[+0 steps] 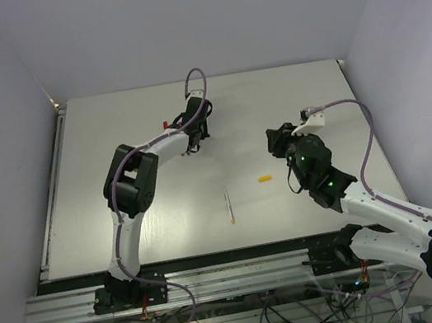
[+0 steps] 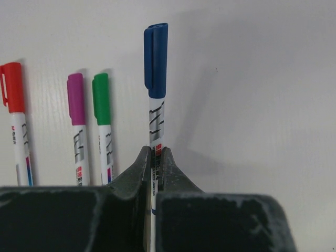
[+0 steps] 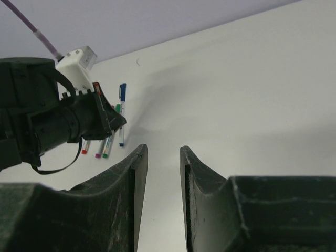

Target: Insert the pens into the pen caps

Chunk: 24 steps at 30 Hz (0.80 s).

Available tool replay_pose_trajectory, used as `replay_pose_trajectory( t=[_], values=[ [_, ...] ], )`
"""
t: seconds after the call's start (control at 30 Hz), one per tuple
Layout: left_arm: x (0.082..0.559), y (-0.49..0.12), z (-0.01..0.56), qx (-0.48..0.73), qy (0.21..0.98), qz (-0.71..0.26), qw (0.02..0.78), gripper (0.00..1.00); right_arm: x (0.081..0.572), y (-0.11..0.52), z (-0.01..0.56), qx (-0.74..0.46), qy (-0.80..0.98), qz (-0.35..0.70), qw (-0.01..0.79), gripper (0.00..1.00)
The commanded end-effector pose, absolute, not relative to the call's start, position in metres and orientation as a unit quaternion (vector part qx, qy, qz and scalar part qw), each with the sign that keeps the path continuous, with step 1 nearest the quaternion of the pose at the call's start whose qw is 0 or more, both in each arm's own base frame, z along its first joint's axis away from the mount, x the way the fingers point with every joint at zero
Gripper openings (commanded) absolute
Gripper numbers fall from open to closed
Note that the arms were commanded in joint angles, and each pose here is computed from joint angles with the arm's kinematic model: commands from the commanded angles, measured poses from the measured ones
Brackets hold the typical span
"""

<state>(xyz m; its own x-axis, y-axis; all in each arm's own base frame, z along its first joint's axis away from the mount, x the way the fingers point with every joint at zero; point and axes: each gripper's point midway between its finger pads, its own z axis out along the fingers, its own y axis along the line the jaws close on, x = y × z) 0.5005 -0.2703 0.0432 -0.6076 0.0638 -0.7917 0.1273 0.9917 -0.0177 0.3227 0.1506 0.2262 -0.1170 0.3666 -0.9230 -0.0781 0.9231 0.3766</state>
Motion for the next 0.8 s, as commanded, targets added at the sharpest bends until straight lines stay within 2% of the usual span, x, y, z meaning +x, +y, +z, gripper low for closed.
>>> replay_pose_trajectory(
  t=[0.0,0.1,0.27,0.53,0.77],
  values=[
    [0.507,-0.258,0.04,0.05,0.902,-0.006,0.429,0.1,0.321,0.147,0.221,0.112,0.728,0.17,0.654,0.3],
    [0.507,-0.255,0.035,0.042,0.905,-0.005,0.423,0.16,0.321,0.148,0.22,0.111,0.73,0.169,0.653,0.3],
    [0.505,-0.251,0.027,0.031,0.91,0.002,0.413,0.34,0.321,0.148,0.218,0.112,0.73,0.169,0.652,0.29],
    [0.504,-0.251,0.028,0.026,0.911,-0.001,0.412,0.38,0.32,0.148,0.215,0.113,0.732,0.169,0.65,0.29],
    [0.506,-0.254,0.058,0.022,0.901,-0.016,0.433,0.47,0.321,0.147,0.212,0.114,0.734,0.165,0.648,0.29]
  ],
)
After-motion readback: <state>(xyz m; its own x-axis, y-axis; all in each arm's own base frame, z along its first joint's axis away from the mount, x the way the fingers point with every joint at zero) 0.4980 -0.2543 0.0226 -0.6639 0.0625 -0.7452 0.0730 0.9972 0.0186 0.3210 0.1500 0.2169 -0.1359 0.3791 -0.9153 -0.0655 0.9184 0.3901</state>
